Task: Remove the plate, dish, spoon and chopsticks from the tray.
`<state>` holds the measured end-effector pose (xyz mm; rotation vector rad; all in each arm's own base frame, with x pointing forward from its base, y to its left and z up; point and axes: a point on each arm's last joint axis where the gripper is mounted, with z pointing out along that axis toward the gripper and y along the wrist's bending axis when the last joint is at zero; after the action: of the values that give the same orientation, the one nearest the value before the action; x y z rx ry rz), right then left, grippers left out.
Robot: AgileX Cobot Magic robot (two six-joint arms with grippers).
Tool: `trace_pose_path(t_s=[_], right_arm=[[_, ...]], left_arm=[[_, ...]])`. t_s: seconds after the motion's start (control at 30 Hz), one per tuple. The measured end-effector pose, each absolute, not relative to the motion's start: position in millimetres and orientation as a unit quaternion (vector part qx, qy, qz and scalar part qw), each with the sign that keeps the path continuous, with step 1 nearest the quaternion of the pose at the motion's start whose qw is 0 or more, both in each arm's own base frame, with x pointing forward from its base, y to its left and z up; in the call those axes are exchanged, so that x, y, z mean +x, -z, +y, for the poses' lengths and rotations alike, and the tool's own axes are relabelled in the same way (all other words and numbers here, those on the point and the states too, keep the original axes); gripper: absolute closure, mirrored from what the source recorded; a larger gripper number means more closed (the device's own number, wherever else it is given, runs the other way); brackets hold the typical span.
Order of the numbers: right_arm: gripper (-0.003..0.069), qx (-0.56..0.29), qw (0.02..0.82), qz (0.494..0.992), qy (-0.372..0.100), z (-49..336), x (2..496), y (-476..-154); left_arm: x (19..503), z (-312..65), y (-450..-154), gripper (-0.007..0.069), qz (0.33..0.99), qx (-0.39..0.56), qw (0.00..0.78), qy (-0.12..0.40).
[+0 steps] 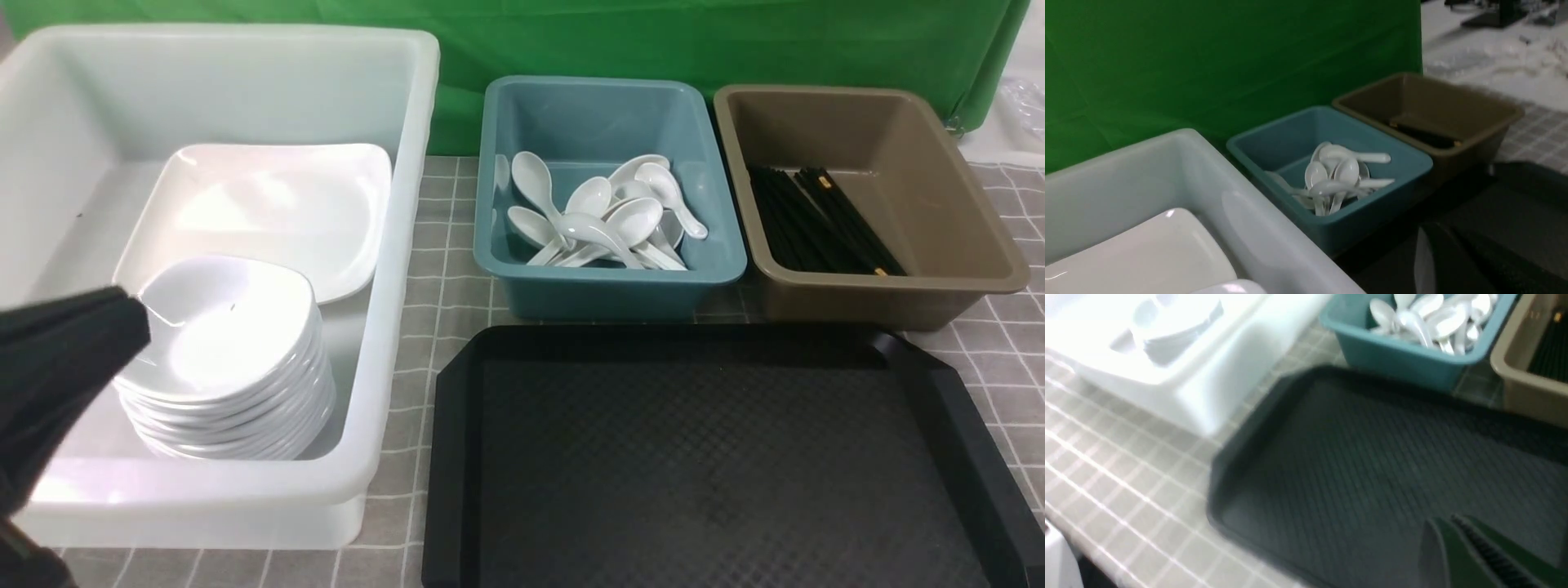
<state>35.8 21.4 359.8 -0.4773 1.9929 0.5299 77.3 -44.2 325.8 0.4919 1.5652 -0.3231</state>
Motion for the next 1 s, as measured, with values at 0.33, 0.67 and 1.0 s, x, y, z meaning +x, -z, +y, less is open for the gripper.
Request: trace_pose_path(t_s=[0.33, 0.67, 1.0], right_arm=[[0.0636, -0.178, 0.543, 0.774, -0.274, 41, 52, -341], [0.0627, -0.178, 0.531, 0.783, -0.271, 45, 55, -325], [0.0613, -0.178, 0.531, 0.783, -0.271, 45, 55, -325]], left_arm=[[83, -37, -298, 0.0615, 0.695, 0.176, 0.687, 0.118], [84, -35, -296, 0.0615, 0.674, 0.263, 0.69, 0.013], [85, -34, -296, 0.0615, 0.665, 0.29, 0.688, -0.021]])
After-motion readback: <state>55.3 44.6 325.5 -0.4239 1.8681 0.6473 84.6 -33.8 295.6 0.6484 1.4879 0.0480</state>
